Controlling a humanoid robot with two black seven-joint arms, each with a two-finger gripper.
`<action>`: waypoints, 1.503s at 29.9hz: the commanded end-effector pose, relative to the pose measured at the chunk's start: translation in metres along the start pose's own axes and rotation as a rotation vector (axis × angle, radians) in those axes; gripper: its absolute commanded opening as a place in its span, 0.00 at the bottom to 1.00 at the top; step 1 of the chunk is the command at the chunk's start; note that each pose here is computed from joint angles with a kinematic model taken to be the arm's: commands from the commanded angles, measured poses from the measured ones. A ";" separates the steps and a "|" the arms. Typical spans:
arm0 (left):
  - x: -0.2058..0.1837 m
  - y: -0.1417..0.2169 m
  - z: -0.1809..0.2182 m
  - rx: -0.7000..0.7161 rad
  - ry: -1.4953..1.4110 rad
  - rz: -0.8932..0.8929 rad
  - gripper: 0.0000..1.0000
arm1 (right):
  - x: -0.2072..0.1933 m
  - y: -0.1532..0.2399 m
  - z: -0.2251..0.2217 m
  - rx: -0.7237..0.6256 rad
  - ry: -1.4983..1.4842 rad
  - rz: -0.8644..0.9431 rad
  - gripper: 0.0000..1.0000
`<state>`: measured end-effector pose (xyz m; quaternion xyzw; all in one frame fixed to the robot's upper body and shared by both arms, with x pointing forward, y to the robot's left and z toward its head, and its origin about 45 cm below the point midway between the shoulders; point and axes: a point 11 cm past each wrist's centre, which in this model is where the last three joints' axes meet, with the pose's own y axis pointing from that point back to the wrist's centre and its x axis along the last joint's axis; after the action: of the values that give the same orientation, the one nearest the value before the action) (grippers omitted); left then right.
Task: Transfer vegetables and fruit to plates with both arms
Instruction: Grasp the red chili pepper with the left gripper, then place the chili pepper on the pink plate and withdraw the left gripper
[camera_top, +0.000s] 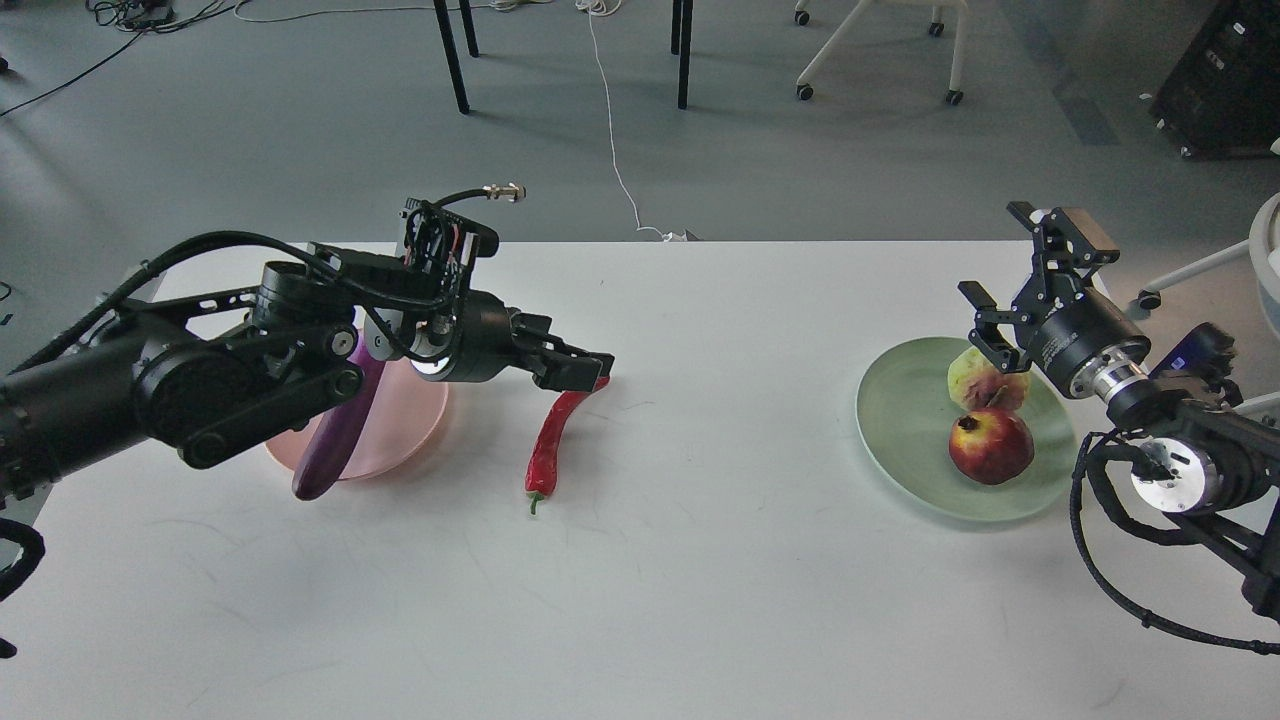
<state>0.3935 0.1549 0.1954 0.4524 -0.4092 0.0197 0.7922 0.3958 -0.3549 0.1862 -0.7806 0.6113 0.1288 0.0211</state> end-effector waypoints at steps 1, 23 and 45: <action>-0.020 -0.021 -0.001 0.036 -0.040 -0.056 0.96 | 0.000 0.000 0.000 0.001 -0.001 0.001 0.99; -0.059 -0.025 -0.028 0.145 0.022 -0.115 0.21 | 0.005 0.003 0.000 -0.002 0.005 0.013 0.99; -0.060 0.082 -0.113 0.386 0.254 -0.038 0.10 | 0.000 0.002 0.006 -0.009 -0.006 0.006 0.99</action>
<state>0.3959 0.2830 0.1831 0.5824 -0.2989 0.1293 0.7448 0.3926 -0.3555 0.1811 -0.7777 0.6140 0.1335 0.0191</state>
